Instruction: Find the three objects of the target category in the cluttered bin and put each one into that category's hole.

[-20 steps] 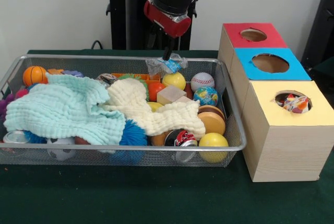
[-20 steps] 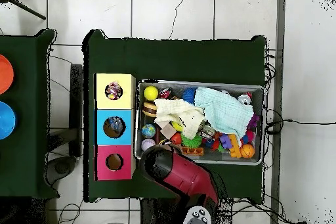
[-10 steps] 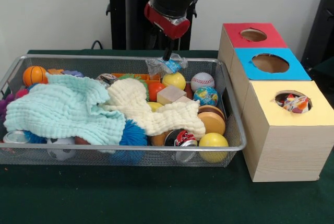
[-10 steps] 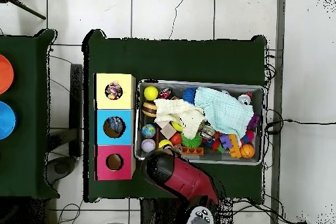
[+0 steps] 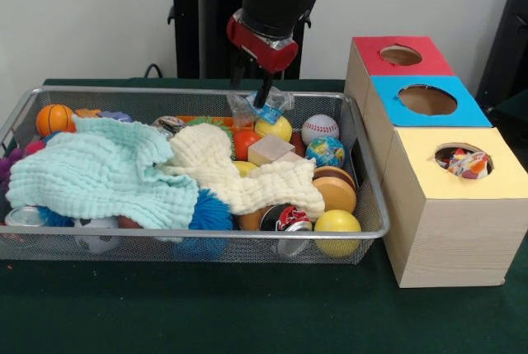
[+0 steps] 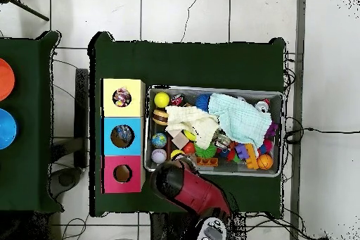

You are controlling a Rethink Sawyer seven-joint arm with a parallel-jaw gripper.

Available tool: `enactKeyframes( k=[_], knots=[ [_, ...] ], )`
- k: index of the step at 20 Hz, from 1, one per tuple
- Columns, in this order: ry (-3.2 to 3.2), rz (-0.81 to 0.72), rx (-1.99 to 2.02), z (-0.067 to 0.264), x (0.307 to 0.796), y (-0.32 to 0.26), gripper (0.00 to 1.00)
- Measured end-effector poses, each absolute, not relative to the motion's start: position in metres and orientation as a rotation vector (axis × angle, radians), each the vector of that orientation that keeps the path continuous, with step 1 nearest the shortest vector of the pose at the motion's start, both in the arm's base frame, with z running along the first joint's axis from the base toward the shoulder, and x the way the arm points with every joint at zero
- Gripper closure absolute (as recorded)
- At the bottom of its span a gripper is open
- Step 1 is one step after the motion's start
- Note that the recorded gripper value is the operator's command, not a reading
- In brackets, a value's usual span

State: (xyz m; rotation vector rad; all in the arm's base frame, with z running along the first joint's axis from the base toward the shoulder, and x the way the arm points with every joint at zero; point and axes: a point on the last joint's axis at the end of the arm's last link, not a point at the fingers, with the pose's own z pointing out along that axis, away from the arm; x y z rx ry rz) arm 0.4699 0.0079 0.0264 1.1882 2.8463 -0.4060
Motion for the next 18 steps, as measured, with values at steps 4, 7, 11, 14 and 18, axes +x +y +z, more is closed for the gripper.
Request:
enactKeyframes(
  k=[4,7,11,14,18],
  knots=[
    [2.822,-0.397,1.177,0.0239,0.4739,0.0092,0.00],
    [2.818,-0.393,1.183,0.0231,0.4735,0.0101,0.00],
    [2.815,-0.385,1.202,0.0239,0.4726,0.0111,0.00],
    [2.816,-0.375,1.218,0.0225,0.4721,0.0116,0.00],
    [2.809,-0.358,1.240,0.0209,0.4724,0.0080,0.00]
  ],
)
